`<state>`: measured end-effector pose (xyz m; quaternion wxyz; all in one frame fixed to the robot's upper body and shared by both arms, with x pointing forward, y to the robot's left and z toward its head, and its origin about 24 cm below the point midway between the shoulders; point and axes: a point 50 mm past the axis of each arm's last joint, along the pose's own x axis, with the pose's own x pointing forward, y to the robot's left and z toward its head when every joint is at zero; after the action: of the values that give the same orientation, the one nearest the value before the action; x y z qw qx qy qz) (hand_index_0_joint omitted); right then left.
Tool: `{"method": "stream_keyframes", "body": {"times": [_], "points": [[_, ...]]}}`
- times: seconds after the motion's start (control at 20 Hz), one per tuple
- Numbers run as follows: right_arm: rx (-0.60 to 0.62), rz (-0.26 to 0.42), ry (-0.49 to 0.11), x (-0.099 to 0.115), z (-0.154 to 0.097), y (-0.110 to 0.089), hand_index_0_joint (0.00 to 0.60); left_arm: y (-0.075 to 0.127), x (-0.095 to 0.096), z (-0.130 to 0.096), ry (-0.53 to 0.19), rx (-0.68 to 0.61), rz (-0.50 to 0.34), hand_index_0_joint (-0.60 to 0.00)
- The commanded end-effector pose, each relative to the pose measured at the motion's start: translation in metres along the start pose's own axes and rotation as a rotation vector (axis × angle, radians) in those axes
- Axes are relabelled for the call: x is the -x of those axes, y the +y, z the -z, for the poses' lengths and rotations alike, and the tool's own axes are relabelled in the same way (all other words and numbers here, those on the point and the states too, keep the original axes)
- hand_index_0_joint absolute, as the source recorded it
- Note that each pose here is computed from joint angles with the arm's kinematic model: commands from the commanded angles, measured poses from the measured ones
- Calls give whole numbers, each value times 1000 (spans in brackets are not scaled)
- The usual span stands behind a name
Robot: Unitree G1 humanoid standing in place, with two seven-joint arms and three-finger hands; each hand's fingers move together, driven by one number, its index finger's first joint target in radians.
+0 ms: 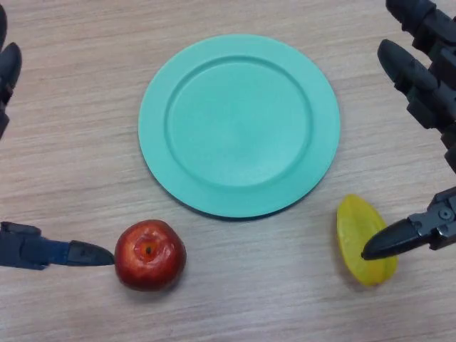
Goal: Pick up the red apple and place it on the plate
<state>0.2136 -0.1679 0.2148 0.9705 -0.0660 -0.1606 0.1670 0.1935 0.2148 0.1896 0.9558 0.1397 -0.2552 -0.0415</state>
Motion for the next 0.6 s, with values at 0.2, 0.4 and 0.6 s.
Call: {"method": "stream_keyframes", "body": {"times": [0.2, 0.4, 0.6], "points": [[87, 26, -201, 3, -29, -7, 0, 5, -3, -19, -85, -66, -12, 0], [89, 23, -212, 1, -32, -5, 0, 4, -3, -19, -88, -56, -16, 0], [81, 18, -203, -3, -28, -3, 0, -2, 11, -3, -64, -124, 12, 0]]}}
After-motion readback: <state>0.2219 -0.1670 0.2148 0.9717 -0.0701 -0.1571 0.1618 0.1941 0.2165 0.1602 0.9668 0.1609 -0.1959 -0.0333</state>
